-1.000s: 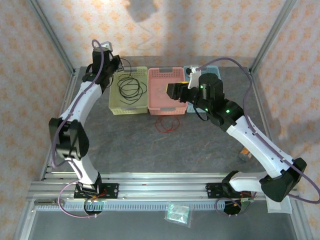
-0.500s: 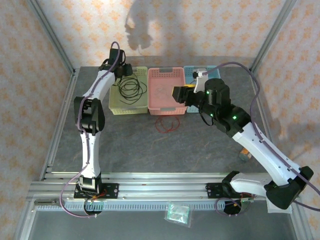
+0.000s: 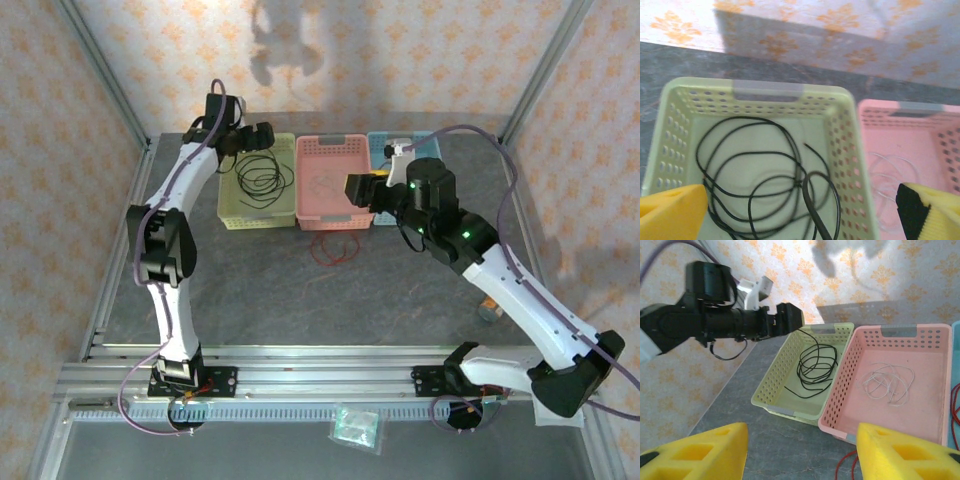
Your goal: Untangle the cables
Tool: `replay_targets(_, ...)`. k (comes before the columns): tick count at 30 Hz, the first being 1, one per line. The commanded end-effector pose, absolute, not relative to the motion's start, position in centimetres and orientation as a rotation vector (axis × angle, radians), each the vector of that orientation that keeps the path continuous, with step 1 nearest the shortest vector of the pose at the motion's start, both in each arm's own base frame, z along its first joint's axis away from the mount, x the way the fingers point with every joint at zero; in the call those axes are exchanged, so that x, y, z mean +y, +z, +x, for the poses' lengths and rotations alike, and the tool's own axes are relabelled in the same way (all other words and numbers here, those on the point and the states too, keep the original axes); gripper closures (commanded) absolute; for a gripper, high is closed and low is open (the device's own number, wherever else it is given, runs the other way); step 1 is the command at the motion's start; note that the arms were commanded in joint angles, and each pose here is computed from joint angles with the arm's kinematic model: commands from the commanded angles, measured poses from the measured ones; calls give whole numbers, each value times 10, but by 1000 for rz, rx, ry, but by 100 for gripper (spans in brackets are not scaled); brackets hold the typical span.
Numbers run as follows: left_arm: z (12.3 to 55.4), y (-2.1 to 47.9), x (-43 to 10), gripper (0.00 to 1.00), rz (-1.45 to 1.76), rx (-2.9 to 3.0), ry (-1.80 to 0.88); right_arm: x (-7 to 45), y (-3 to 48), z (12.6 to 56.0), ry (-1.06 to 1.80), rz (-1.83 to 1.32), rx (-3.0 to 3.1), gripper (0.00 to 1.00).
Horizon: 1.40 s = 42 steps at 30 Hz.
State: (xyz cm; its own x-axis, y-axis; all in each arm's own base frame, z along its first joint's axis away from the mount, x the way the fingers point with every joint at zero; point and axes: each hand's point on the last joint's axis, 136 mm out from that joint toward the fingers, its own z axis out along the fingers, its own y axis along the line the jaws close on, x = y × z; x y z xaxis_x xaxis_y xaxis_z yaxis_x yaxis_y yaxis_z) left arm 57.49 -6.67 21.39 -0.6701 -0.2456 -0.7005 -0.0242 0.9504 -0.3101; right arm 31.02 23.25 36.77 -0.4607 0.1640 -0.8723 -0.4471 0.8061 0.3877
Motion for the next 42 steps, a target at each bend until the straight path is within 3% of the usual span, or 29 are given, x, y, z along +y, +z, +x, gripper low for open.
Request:
replay_targets(1,558,235,-92,1,-66,2243,-573,233,363,315,691,-223,1923,41)
replay_targets(5,540,233,-110,1,-25,2234,-780,234,358,316,691,-222,1928,41)
replay_targets(14,523,250,-112,1,-27,2141,-833,249,295,347,779,-161,2020,43)
replay_targets(23,524,267,-105,3,-85,2066,-861,335,260,387,1175,-257,2033,43)
replay_targets(34,526,292,-103,3,-102,2002,-895,407,230,449,1315,-219,2006,42)
replay_targets(42,526,296,-105,4,-104,1977,-928,443,206,468,1282,-181,2114,42)
